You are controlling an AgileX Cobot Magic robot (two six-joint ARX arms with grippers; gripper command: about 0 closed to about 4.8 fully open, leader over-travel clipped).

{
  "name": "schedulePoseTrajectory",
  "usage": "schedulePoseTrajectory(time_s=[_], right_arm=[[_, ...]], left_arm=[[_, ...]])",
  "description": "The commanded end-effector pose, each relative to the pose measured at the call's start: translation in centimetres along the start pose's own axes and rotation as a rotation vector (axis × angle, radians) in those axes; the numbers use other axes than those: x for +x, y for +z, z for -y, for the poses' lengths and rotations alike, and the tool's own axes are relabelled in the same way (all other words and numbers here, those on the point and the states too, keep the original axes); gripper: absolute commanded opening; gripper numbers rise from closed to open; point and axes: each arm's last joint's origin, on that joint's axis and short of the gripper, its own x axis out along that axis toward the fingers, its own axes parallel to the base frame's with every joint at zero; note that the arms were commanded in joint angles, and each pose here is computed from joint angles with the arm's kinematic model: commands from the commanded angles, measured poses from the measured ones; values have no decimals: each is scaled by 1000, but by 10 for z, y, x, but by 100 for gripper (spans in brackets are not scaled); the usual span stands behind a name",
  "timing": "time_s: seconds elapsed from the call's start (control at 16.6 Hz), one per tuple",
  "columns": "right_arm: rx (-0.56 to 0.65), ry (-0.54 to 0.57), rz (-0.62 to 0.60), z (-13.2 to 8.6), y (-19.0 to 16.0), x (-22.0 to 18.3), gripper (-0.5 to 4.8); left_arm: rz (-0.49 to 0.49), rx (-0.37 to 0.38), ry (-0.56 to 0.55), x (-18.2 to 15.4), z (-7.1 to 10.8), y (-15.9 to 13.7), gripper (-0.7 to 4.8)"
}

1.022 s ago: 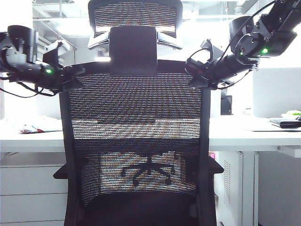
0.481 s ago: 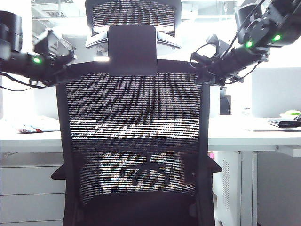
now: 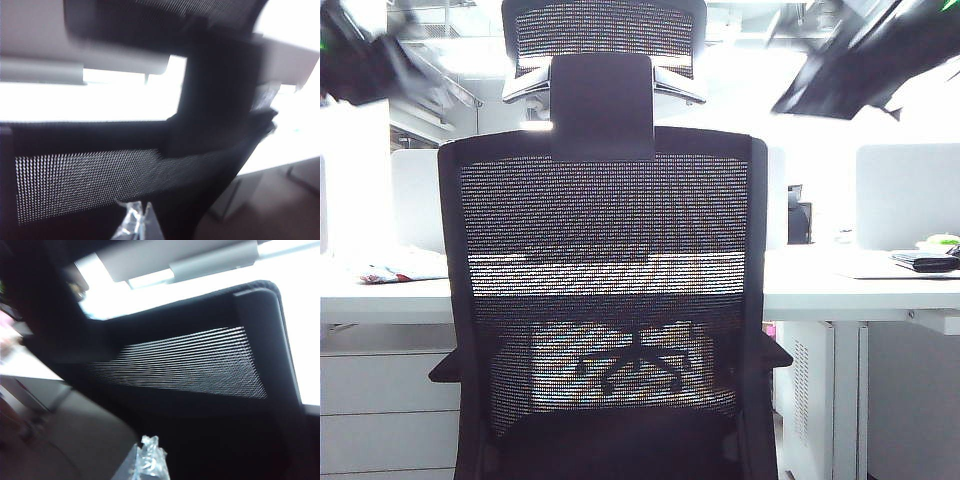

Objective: Push the black chair under the table.

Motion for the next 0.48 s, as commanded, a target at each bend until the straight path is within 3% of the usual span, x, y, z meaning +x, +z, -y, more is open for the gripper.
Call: schedulePoseTrajectory(time_s=[0.06,0.18,0.48], right_arm=[[45,-8,76,-17,-1,-50,-9],[55,-49,119,-31,-6,-96,-9],[5,-169,151,-44,-14,-149,-9]], left_arm=[[13,-65,49,-48,25,-2,-6],[18,-74,137,-89,46,-4,-6],[37,-48,309,-154,78,0,-6]])
